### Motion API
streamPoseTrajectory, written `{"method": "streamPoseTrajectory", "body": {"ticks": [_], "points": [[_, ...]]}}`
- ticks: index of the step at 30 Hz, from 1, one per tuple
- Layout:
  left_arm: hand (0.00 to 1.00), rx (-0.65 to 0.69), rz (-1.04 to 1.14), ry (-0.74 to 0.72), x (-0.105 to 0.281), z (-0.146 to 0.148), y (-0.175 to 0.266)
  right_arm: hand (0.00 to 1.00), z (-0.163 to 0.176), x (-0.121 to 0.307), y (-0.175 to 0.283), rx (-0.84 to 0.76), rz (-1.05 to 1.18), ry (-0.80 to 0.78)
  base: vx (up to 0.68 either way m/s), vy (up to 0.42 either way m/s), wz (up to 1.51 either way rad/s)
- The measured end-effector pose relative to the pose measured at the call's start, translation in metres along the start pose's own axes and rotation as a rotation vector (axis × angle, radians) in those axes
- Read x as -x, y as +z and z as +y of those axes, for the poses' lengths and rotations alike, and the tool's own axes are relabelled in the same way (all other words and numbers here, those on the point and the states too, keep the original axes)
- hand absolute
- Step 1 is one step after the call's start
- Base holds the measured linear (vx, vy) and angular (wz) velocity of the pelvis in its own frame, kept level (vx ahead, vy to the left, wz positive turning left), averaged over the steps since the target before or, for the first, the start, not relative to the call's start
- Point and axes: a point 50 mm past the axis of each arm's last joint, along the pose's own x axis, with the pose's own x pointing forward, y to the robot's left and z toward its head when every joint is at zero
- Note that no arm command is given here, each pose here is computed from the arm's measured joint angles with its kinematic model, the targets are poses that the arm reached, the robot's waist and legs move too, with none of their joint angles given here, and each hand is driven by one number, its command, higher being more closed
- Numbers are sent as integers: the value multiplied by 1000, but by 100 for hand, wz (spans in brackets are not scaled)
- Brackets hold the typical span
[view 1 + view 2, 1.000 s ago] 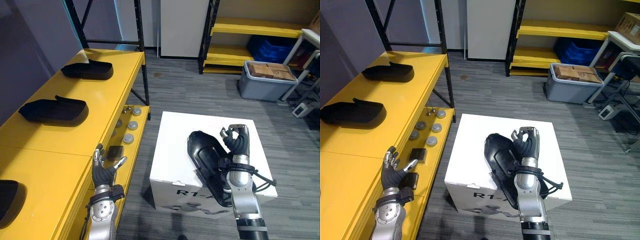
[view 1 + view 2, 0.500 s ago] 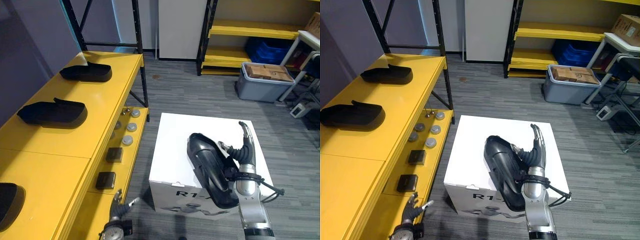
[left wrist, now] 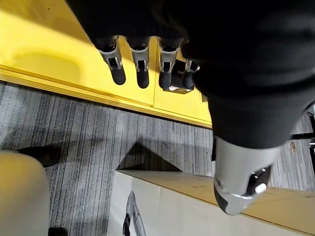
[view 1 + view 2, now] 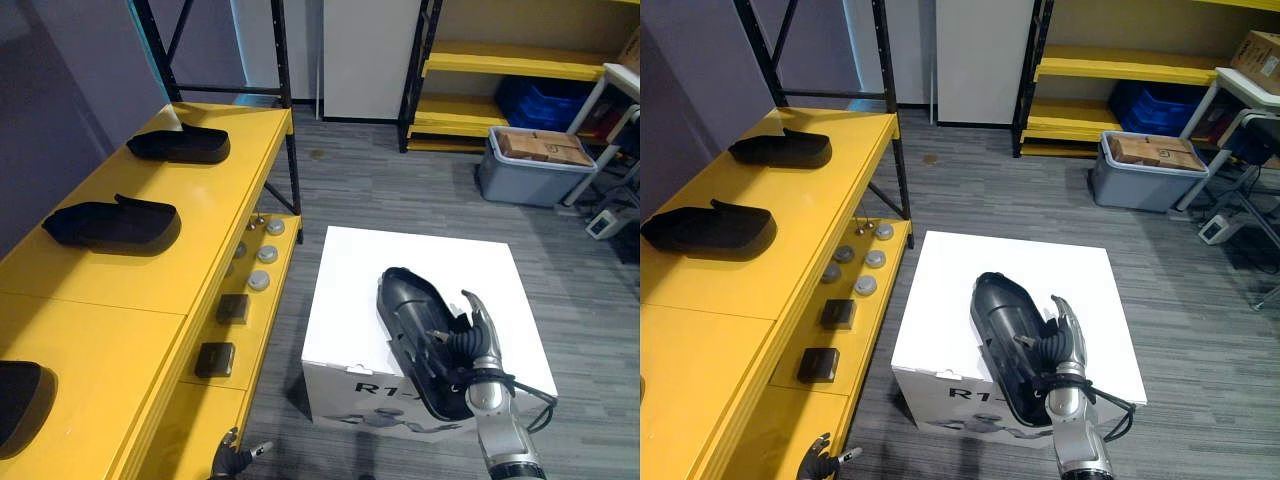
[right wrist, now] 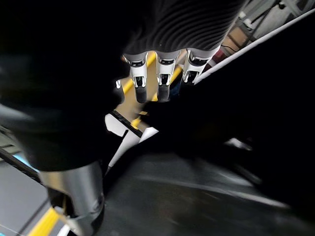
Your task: Walk over and take plastic housings, then place them on the shelf
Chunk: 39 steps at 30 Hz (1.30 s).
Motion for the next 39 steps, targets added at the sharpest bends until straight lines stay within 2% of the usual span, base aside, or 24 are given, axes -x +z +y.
{"method": "streamPoseTrajectory", "body": {"ticks": [5,12,13,26,33,39], "points": [[0,-6,7,2,-1,1,-1,0,1,-1,-8,55,33,2,0,0,0],[0,-34,0,-8,-2,1,1,0,-4,-7,-18,79,109,-73,11,9,1],[0,-37,5,-8,-2,1,1,100,-5,-8,-18,73,119,-79,0,0,0],[0,-43,12,-27,-3,2,1,100,-11,-19,-12,59,110,-32,0,0,0],[0,-60,2,-34,-4,2,3,100,18,-15,6,94,15,141,0,0,1],[0,-61,-2,-28,-5,4,4,100,28,-13,17,59,-14,161,-4,8,9]]}}
